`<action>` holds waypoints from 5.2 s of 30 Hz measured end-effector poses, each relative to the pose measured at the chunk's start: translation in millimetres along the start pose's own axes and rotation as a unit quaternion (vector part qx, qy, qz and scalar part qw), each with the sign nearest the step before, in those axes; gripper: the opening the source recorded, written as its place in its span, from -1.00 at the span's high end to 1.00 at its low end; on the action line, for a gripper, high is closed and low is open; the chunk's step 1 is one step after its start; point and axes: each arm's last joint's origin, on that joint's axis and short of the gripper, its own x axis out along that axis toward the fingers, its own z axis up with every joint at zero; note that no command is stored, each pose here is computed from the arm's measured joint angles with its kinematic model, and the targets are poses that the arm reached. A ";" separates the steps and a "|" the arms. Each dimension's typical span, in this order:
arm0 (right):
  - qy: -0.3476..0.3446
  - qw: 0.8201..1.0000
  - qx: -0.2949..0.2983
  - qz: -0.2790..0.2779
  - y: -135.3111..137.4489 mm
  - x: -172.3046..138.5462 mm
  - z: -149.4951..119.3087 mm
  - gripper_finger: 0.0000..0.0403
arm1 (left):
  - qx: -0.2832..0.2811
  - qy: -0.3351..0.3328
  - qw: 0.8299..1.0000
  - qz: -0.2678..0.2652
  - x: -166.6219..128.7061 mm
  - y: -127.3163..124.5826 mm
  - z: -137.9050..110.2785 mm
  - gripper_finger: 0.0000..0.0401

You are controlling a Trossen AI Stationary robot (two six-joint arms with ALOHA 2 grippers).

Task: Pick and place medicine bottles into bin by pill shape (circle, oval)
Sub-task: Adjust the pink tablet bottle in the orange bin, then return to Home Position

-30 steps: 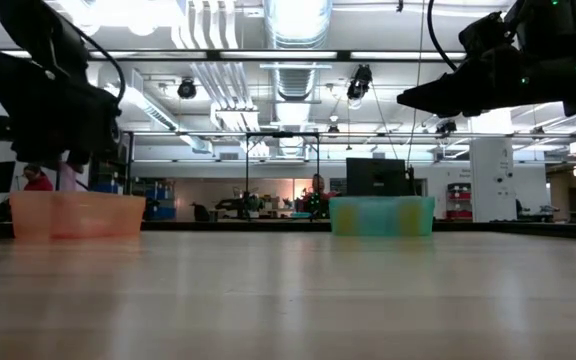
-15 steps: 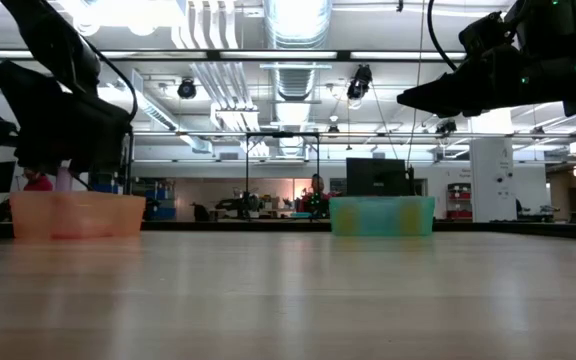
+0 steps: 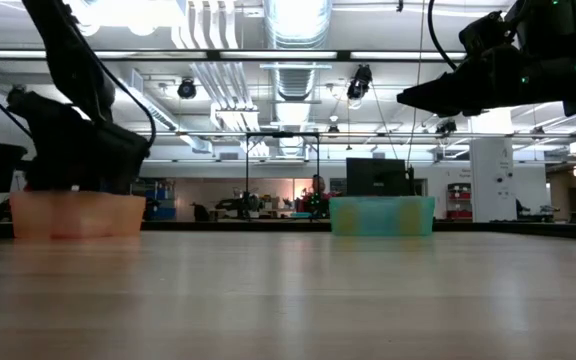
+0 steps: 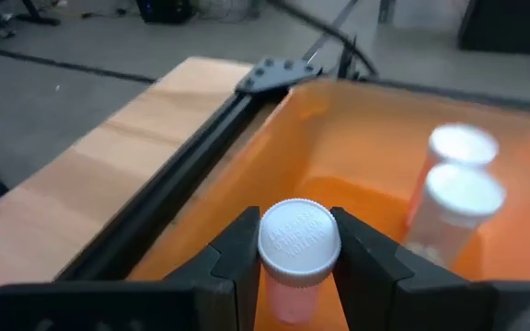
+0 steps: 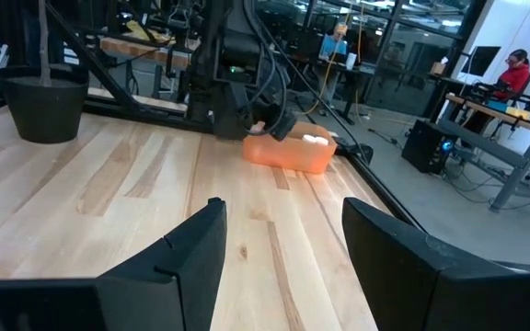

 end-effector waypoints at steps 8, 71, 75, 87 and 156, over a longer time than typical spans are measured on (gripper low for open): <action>-0.001 1.000 0.001 0.000 0.0 0.0 0.2 -0.02 | 0.011 0.008 1.000 0.017 2.5 0.0 -6.4 0.54; 0.004 1.000 0.001 0.001 0.2 0.0 -0.7 -0.02 | 0.025 0.061 0.998 -0.019 -10.7 -4.9 16.5 -0.14; 0.004 1.000 0.001 0.001 0.2 0.0 -0.7 -0.02 | 0.028 0.066 0.997 -0.039 -15.7 -5.4 26.7 -0.14; -0.019 0.999 0.025 -0.031 -5.1 3.8 12.0 -0.02 | 0.060 0.077 0.984 -0.147 -45.2 -13.7 77.5 -0.14; -0.128 0.986 -0.042 -0.094 0.9 -91.5 21.8 -0.02 | 0.151 -0.291 0.561 -0.760 -72.1 60.2 61.7 1.00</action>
